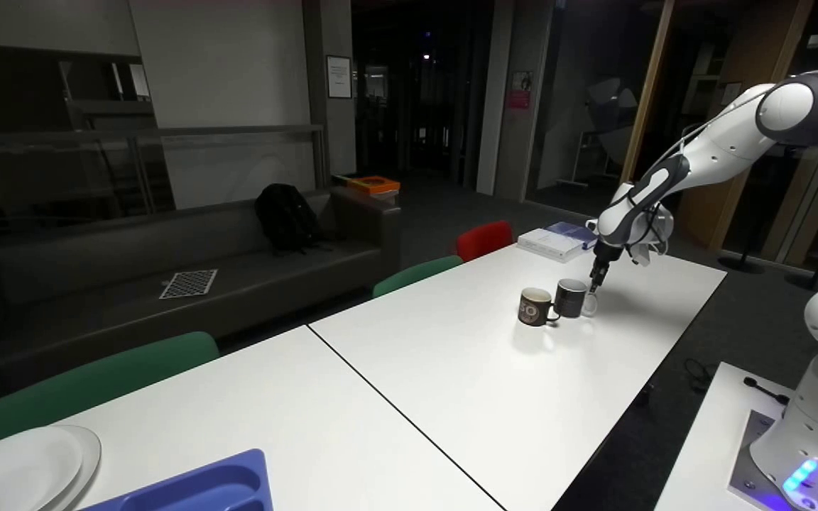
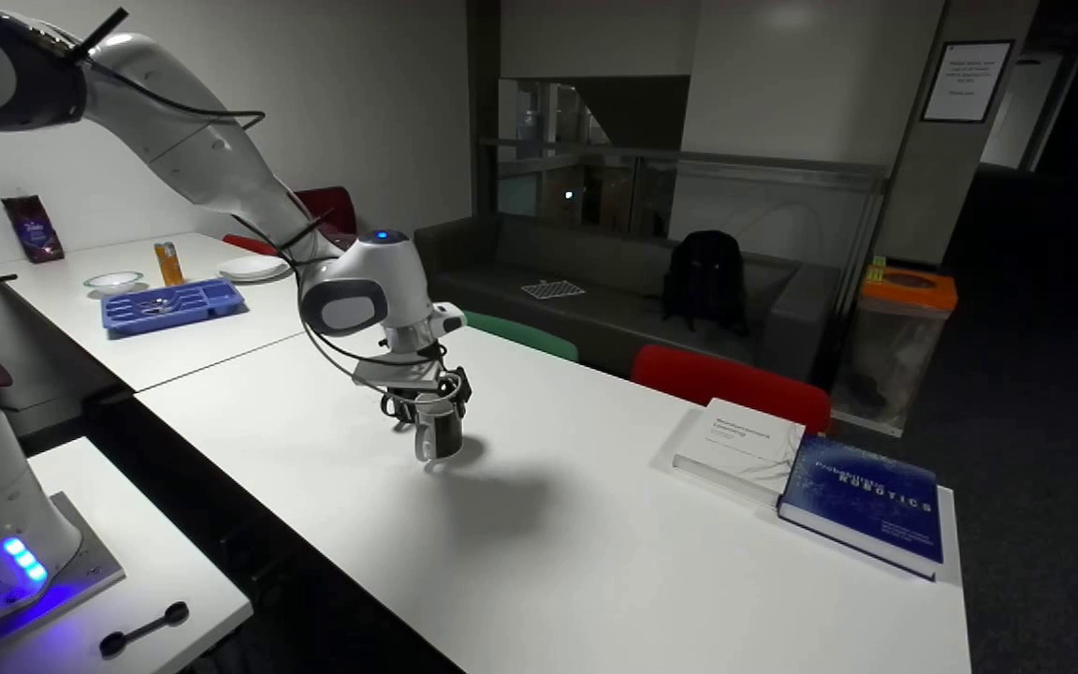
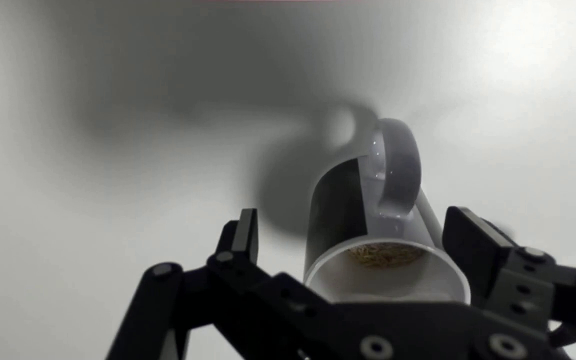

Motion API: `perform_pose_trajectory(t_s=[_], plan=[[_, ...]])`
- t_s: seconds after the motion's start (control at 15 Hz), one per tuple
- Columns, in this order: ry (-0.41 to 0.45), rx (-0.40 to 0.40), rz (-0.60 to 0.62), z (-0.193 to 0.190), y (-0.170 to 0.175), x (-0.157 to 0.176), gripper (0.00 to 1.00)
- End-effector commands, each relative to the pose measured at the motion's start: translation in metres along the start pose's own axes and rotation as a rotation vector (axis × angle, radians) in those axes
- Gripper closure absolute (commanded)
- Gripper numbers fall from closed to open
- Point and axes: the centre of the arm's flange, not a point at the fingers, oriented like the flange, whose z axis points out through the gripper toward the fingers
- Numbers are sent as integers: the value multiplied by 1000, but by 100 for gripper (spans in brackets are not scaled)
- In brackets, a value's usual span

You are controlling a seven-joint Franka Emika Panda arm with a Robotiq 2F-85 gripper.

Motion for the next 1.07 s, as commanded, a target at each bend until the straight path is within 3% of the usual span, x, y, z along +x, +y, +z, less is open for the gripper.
perform_pose_trajectory(t_s=[0.0,0.33,0.53,1.0], plan=[[17,-52,-13,-46,8,4,0],[27,-162,37,-90,12,11,0],[16,-184,71,-119,11,10,0],[20,-110,86,-180,2,4,0]])
